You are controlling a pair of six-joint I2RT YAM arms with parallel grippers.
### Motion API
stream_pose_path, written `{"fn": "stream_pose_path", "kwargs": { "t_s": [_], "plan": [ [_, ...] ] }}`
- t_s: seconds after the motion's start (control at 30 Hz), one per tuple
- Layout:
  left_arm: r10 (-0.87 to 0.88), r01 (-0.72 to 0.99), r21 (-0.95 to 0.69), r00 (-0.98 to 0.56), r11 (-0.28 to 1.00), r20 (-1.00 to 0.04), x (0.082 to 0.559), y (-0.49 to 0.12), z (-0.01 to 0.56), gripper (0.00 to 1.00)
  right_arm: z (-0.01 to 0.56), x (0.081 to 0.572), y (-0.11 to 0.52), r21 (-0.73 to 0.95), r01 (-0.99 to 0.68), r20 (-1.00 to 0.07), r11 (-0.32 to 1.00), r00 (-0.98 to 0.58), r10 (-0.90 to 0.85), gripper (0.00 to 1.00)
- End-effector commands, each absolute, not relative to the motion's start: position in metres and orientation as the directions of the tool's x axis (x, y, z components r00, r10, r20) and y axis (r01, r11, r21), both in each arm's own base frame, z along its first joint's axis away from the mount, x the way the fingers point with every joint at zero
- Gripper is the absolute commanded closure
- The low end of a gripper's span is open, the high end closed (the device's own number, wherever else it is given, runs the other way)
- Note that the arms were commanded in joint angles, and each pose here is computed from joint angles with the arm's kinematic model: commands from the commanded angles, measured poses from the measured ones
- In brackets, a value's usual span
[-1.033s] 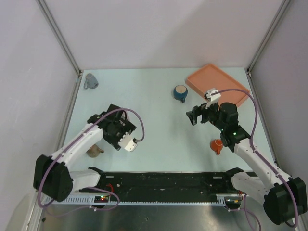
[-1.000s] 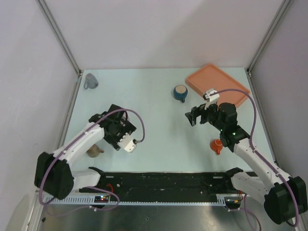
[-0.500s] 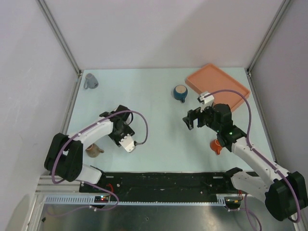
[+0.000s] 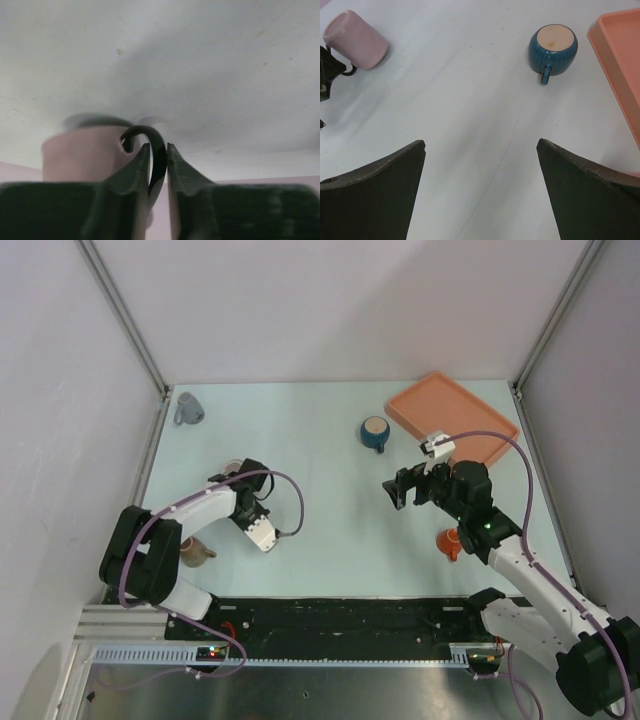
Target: Turn the mug right side up
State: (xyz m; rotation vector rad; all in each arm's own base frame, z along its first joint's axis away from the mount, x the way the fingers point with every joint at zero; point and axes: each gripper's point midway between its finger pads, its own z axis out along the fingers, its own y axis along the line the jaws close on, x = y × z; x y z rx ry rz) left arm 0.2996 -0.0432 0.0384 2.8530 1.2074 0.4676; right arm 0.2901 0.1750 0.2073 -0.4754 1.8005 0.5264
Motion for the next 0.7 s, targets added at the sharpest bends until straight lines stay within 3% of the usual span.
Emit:
{"fn": "stream_pose_path", "kwargs": {
  "t_s": [0.0,0.07,0.17,0.27,0.37,0.47,0.67],
  "plan": [
    [0.278,0.297,-0.007,0.902,-0.955,0.331,0.325,-0.057,0.043,0.90,0.218,0.288,0.176,0.121,-0.569,-0.970,0.814,-0.242,-0.025,0.00],
    [0.299,0.305,0.036,0.893,-0.952,0.336,0.332,-0.062,0.049,0.97,0.220,0.287,0.177,0.125,-0.571,-0.971,0.812,-0.239,-0.019,0.00],
    [0.335,0.312,0.120,0.878,-0.942,0.343,0.344,-0.075,0.063,1.00,0.223,0.287,0.177,0.135,-0.568,-0.971,0.812,-0.238,-0.004,0.00],
    [0.477,0.380,0.338,0.835,-0.861,0.274,0.354,-0.110,0.092,1.00,0.226,0.288,0.178,0.174,-0.553,-0.968,0.815,-0.250,0.037,0.00],
    [0.659,0.505,0.563,0.746,-0.654,0.097,0.367,-0.149,0.137,1.00,0.228,0.290,0.183,0.241,-0.537,-0.953,0.808,-0.287,0.093,0.00],
    [0.775,0.624,0.684,0.618,-0.378,-0.136,0.379,-0.175,0.188,1.00,0.237,0.290,0.195,0.341,-0.538,-0.923,0.771,-0.347,0.166,0.00],
    [0.690,0.793,0.609,0.439,0.003,-0.576,0.362,-0.217,0.250,1.00,0.270,0.298,0.223,0.505,-0.539,-0.846,0.675,-0.465,0.261,0.00]
  ]
}}
